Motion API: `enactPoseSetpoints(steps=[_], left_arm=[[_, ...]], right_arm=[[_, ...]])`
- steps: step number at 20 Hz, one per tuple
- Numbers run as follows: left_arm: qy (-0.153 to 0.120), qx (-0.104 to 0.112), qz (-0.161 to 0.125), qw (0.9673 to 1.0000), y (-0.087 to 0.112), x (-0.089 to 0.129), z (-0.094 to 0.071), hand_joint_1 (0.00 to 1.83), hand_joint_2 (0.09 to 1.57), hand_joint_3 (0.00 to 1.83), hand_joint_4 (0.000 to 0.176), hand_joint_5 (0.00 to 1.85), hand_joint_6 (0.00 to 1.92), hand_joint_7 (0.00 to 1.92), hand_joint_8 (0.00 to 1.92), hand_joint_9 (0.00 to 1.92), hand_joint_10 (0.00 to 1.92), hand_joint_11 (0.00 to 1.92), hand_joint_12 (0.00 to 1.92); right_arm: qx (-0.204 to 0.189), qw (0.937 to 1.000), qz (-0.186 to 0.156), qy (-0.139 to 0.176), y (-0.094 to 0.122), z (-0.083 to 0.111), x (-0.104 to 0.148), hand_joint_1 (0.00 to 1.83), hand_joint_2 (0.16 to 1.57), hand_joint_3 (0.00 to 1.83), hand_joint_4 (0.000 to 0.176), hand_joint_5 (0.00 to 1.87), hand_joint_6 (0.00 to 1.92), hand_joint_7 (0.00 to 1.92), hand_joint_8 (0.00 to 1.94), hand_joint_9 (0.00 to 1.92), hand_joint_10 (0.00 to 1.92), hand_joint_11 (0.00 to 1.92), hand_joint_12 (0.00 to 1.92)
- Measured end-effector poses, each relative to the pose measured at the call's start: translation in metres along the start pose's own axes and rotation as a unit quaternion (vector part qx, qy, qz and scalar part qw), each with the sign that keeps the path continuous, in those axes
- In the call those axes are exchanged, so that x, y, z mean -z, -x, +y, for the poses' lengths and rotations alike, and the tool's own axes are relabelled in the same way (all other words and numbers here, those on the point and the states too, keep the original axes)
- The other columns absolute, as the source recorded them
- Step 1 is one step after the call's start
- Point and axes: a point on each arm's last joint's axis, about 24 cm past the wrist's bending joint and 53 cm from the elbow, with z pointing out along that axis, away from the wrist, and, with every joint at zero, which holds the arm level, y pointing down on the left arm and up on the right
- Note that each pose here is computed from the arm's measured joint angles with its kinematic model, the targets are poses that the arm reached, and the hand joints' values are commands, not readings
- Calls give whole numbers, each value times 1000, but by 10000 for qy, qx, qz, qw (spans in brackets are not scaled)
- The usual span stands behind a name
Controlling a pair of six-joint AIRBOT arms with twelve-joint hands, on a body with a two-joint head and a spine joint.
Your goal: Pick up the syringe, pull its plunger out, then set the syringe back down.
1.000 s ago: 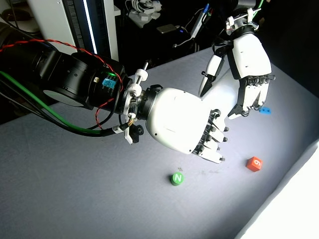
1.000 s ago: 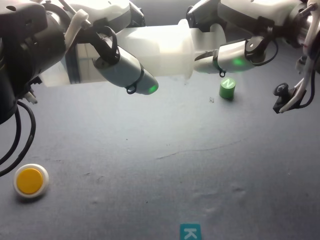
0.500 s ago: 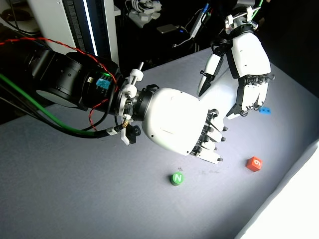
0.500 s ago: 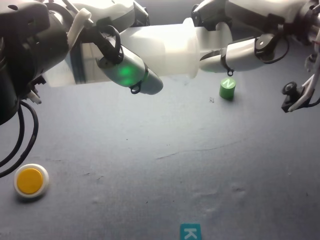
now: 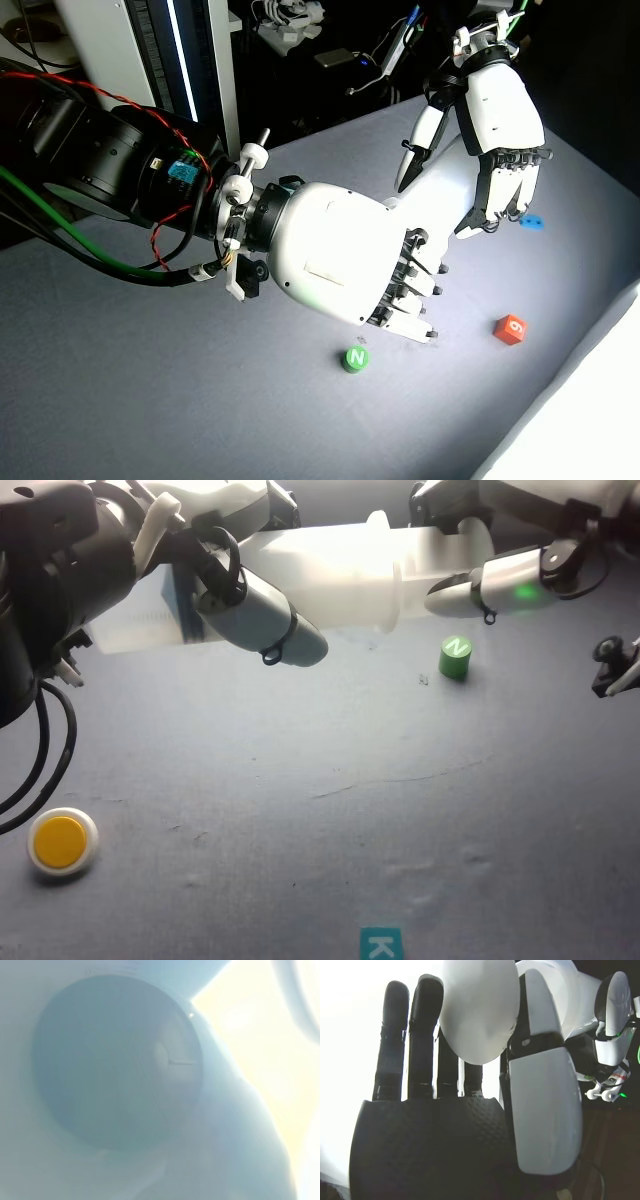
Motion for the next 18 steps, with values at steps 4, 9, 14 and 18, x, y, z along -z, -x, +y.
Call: enactPoseSetpoints(steps=[4,9,14,18], left_arm=[[-13,14,-11,10000,1,0,-1,1173,1247,0,0,733,1205,764,1512,672,1208,507,1435],[-16,36,-8,10000,1,0,-2,1336,1236,1,0,670,1195,779,1376,696,1595,531,1490],[-26,41,-19,10000,2,0,-3,1347,1212,0,0,724,1131,822,1287,730,1554,559,1415],[-33,75,-10,10000,1,0,-3,1343,1221,0,0,729,1126,797,1342,707,1567,546,1433]], right_arm=[[42,10000,-50,-66,8,-5,4,1351,1183,1,0,814,1234,857,1163,745,1435,339,1552],[100,9998,-120,-156,20,-11,10,1346,1193,1,0,792,1284,851,1157,718,1458,289,1559],[139,9995,-169,-207,27,-15,14,1348,1183,1,0,834,1256,856,1129,724,1425,324,1497],[193,9992,-230,-281,37,-19,20,1346,1194,0,0,809,1267,851,1164,701,1458,288,1538]])
